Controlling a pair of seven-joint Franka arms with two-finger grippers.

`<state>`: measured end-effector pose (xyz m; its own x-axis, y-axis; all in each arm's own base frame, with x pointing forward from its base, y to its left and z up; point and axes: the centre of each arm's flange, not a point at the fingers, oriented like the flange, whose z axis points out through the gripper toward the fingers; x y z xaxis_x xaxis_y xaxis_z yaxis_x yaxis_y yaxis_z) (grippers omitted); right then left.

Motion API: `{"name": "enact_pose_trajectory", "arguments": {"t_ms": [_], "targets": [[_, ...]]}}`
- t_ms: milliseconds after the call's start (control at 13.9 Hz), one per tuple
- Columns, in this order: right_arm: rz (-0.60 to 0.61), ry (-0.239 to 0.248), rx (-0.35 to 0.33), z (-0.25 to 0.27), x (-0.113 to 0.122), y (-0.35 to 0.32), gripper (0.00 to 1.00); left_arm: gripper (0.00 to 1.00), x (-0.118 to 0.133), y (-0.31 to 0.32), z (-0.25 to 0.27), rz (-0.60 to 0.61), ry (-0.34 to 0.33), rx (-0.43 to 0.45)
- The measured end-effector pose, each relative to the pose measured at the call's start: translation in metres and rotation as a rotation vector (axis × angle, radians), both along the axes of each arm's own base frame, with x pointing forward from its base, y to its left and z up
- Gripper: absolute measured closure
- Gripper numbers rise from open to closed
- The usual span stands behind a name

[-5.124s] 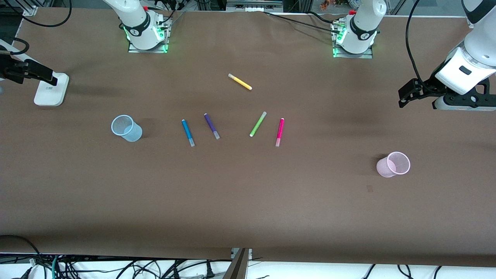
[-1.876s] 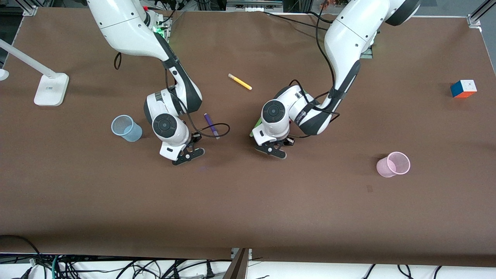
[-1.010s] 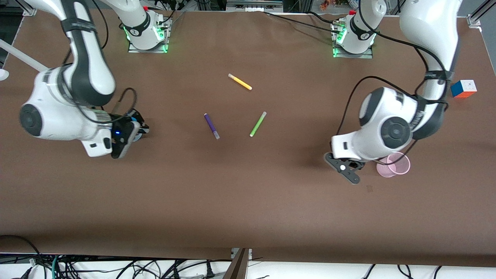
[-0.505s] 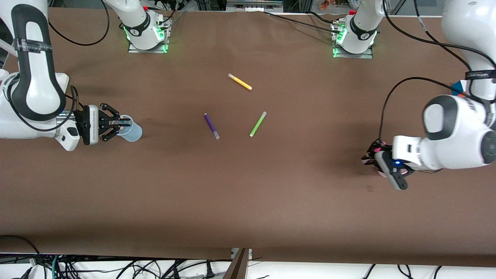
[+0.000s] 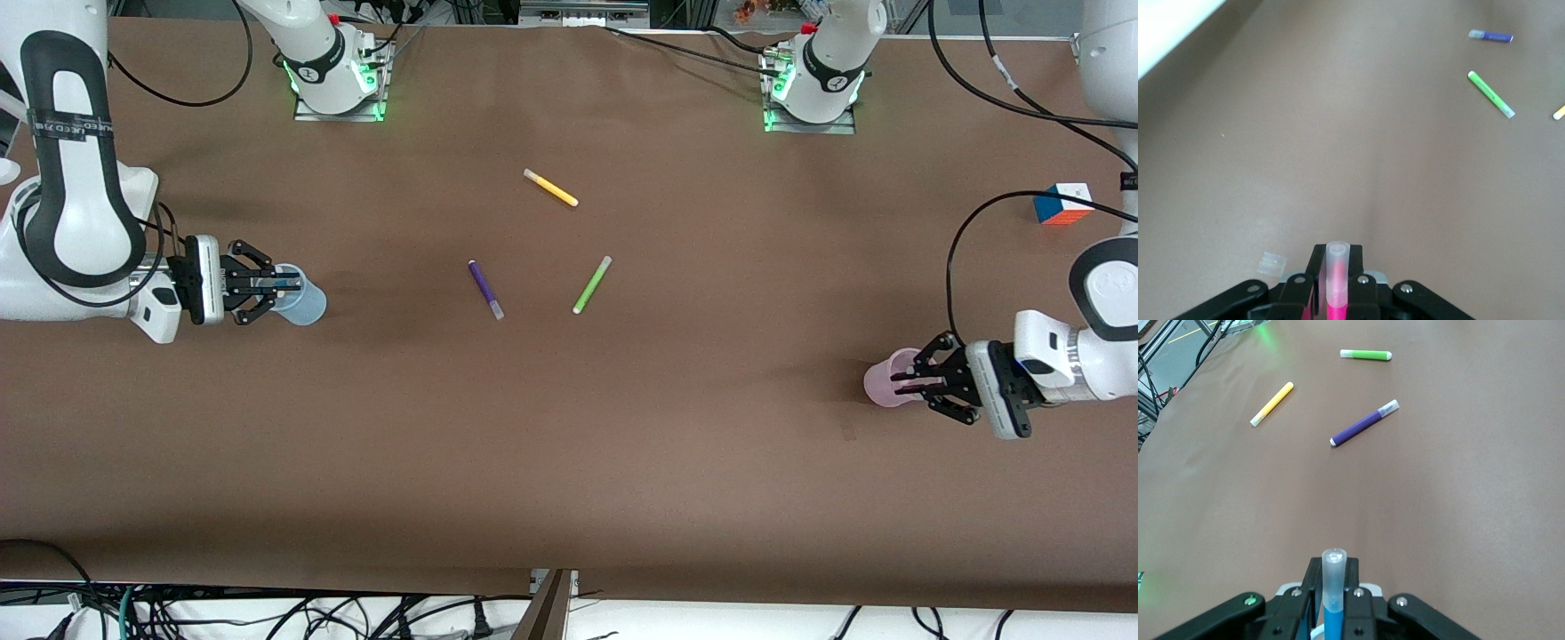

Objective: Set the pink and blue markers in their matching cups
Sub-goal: 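Open the right gripper over the blue cup while the left gripper opens over pink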

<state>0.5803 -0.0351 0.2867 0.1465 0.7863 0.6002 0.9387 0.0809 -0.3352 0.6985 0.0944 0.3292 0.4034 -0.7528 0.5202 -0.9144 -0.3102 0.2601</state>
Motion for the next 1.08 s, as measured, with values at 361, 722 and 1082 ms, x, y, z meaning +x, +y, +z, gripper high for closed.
{"name": "enact_pose_trajectory", "arguments": {"t_ms": [361,722,1082], "targets": [[-0.04,0.024,0.0,-0.008,-0.001,-0.016,0.59,0.83,-0.004,0.037,-0.032,-0.044,-0.047,-0.055],[-0.341,0.225,-0.113,0.053,0.028,-0.021,0.06,0.49,-0.01,0.055,-0.045,-0.065,-0.048,-0.077],[-0.732,0.451,-0.486,0.122,0.051,-0.016,0.0,0.0,-0.011,0.049,-0.002,0.03,0.081,-0.025]]}}
